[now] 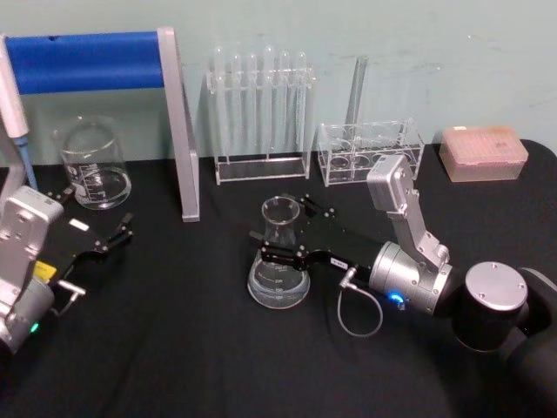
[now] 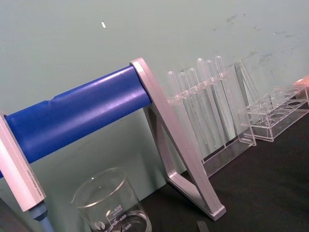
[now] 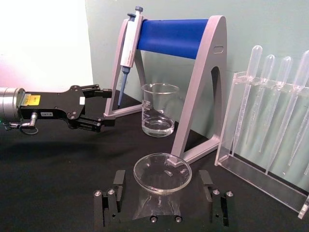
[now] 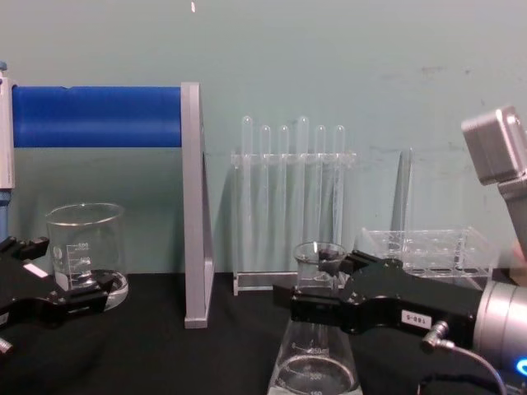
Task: Grasp the erlenmeyer flask with one hand, shake it three times, then place it back.
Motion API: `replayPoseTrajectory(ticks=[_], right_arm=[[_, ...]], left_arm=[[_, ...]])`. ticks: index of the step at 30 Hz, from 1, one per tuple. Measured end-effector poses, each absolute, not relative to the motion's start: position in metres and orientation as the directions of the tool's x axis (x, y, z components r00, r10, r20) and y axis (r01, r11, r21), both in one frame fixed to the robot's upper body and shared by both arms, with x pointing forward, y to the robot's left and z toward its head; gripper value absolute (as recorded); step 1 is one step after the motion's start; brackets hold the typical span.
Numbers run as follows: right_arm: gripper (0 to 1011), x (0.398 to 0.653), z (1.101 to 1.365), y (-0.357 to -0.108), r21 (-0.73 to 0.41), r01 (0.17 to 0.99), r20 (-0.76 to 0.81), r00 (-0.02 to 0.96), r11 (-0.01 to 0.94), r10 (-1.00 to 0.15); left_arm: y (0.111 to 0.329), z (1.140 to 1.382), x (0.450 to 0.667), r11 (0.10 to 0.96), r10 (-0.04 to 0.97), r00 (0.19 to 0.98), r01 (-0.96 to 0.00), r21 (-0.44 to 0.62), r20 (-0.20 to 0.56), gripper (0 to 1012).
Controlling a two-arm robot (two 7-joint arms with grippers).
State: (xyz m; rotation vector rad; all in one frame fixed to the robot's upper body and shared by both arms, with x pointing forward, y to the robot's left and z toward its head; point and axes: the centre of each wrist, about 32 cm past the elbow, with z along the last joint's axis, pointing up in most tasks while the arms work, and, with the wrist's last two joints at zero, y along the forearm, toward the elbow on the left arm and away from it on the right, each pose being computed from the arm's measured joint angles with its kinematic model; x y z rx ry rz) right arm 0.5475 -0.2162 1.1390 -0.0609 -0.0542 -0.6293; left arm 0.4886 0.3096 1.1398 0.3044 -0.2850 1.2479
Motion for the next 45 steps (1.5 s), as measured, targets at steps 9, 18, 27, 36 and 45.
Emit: replayPoseTrajectory(ticks=[9,18,27,36,45], right_arm=[[737,0.547,1.139,-0.217,-0.040,0.591,0.068,0.806,0.806,-0.588],[468,0.547,1.139,-0.217,-0.040,0.591,0.067,0.806,0.806,-0.588],[450,0.547,1.139,-0.217,-0.039,0.591,0.067,0.806,0.806,-0.588],[450,0.547,1.139,-0.216,-0.033,0.585,0.056,0.810,0.810,-0.583],[450,0.546,1.156,-0.212,-0.013,0.582,0.049,0.813,0.813,-0.581]], left_arm=[[0.310,1.140,0.489,0.287,0.880,0.292,-0.955,0.070,0.374,1000],[0.310,1.140,0.489,0.287,0.880,0.292,-0.955,0.070,0.374,1001],[0.310,1.140,0.489,0.287,0.880,0.292,-0.955,0.070,0.374,1001],[0.310,1.140,0.489,0.287,0.880,0.292,-0.955,0.070,0.374,1001],[0.310,1.140,0.489,0.287,0.880,0.292,-0.955,0.070,0.374,1001]])
